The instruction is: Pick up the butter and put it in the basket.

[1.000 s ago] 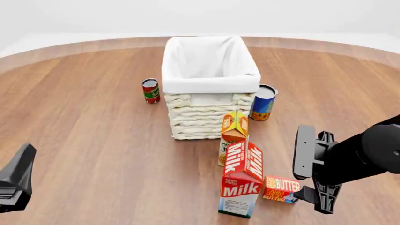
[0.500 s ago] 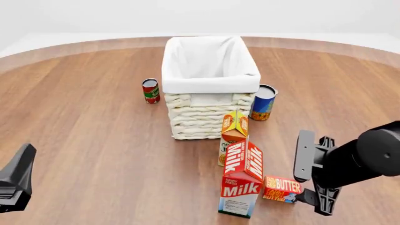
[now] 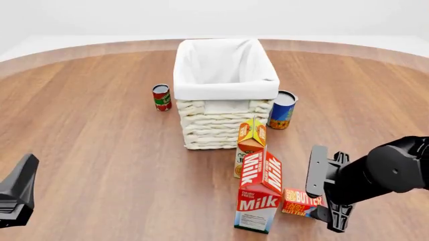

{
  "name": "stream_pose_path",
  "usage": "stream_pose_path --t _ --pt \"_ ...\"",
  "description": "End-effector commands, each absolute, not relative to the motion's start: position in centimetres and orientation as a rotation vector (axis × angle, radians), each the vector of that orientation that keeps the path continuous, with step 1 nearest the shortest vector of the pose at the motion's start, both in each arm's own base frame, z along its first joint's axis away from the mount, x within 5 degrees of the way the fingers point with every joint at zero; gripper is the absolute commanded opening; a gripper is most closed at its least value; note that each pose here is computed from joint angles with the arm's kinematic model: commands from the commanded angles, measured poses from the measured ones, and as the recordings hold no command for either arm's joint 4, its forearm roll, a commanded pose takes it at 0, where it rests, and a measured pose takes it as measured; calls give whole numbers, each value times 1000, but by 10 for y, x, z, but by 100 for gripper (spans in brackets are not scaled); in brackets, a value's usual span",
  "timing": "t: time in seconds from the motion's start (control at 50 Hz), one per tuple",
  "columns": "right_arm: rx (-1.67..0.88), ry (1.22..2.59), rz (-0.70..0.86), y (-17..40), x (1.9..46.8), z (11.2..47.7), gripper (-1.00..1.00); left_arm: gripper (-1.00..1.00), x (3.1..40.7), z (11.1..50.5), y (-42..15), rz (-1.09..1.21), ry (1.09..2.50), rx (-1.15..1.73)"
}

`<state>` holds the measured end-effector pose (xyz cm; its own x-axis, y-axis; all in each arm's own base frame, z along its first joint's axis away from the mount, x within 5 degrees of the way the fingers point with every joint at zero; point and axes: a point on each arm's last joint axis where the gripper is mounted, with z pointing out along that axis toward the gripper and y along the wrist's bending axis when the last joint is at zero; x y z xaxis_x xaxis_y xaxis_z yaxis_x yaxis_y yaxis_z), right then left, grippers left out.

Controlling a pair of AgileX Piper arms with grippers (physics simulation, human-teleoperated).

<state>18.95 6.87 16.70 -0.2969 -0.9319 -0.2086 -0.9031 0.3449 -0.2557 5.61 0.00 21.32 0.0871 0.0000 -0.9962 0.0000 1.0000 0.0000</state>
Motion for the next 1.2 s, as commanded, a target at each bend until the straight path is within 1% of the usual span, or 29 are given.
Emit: stream_pose_path --t 0.02,0.42,0.88,0.9,0.96,0.98,1.2 --pt "-1626 2305 -116 73 191 157 100 100 56 213 0 0 1484 0" --pt "-1617 2325 -104 77 195 141 100 100 56 213 0 0 1484 0" --pt "-1621 2323 -90 86 199 136 100 100 56 213 0 0 1484 0" --pt "-1621 2318 -92 86 199 139 -100 100 56 213 0 0 1484 0" --pt "-1623 2313 -92 87 199 140 -100 100 56 213 0 0 1484 0" --pt "-1602 2278 -132 73 198 166 -100 100 56 213 0 0 1484 0" --pt "-1576 2260 -157 64 191 186 -100 100 56 213 0 0 1484 0"
